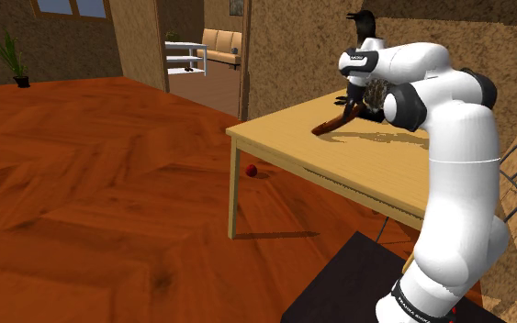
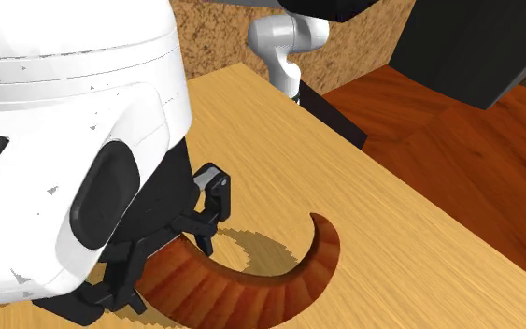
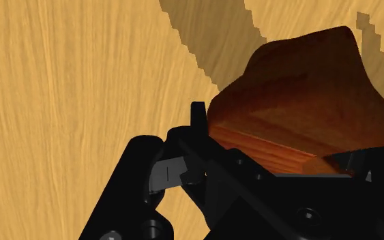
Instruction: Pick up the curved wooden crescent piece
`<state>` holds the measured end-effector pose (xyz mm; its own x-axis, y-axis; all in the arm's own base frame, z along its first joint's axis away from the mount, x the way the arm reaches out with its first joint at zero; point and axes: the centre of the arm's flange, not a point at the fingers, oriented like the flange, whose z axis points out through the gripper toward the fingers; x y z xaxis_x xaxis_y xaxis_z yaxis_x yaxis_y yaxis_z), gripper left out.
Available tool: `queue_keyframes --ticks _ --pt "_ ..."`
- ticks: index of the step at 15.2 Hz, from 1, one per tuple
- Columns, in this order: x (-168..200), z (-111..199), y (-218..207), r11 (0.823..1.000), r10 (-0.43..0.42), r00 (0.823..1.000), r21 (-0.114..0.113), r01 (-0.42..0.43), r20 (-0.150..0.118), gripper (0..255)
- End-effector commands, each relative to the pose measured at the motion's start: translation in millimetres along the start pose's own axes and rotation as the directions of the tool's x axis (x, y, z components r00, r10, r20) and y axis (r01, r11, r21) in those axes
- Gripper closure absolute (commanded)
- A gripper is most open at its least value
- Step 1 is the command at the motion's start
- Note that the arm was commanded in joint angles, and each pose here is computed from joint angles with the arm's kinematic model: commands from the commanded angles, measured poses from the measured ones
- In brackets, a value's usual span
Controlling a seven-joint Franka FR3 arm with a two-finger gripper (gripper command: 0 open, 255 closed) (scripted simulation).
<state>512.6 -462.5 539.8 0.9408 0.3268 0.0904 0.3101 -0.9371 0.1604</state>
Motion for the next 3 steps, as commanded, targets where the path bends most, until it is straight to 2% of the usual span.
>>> queue_keyframes --ticks 1,3 --pt "0.4 -11.8 2.0 1.0 0.0 1.0 0.0 0.0 0.0 255" --pt "0.4 -12.6 2.2 1.0 0.0 1.0 0.0 0.0 0.0 255"
